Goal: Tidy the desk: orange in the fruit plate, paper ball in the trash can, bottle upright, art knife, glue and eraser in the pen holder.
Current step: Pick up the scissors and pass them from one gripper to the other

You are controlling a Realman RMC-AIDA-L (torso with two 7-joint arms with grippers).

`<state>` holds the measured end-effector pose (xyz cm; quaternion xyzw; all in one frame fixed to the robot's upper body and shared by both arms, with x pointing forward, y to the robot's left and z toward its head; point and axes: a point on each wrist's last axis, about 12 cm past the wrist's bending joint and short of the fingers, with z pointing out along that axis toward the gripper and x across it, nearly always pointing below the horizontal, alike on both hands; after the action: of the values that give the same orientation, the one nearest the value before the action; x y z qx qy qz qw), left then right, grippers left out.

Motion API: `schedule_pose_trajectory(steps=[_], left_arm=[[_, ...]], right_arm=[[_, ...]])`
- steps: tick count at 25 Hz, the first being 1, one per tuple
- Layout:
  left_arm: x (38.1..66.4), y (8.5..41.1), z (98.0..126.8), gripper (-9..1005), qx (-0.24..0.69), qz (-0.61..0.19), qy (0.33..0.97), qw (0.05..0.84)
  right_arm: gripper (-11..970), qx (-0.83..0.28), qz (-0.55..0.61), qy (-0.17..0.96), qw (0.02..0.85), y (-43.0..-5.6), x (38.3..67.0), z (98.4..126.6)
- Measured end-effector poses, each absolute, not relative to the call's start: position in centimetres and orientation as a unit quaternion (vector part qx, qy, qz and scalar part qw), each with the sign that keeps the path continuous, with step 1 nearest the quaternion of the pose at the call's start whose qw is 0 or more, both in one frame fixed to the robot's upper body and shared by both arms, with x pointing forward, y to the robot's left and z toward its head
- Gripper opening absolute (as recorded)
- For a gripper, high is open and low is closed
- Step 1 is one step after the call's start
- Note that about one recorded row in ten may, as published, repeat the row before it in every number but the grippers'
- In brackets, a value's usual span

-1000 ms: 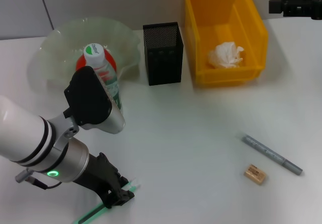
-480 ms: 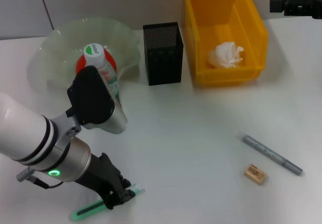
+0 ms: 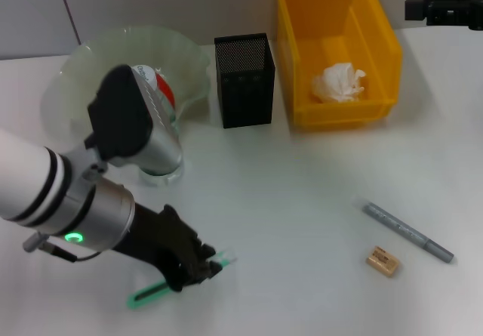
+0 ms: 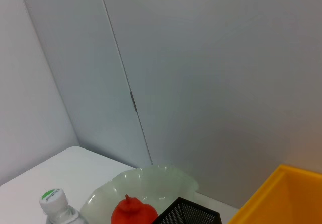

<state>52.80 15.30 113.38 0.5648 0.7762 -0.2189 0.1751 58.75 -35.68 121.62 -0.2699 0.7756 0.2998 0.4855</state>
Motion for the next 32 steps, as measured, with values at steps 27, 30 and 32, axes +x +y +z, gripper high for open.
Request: schedule_pose_trajectory(steps=[27, 30, 32], left_arm=[[56.3, 15.4, 121.2, 194, 0.542, -0.348, 0.654, 0.396], [56.8, 16.2, 122.3, 194, 0.511, -0.379, 0.629, 0.447], [57.0, 16.4, 122.4, 194, 0.497, -0.39, 0.628, 0.455]], right_arm=[[646, -0.325, 0.304, 0.762, 0.471, -32.0, 58.6, 119.0], [646, -0.335, 0.307, 0.756, 0.472, -31.3, 58.7, 118.7], [645, -0.346, 0.31, 0.749, 0.472, -30.5, 58.7, 118.5]])
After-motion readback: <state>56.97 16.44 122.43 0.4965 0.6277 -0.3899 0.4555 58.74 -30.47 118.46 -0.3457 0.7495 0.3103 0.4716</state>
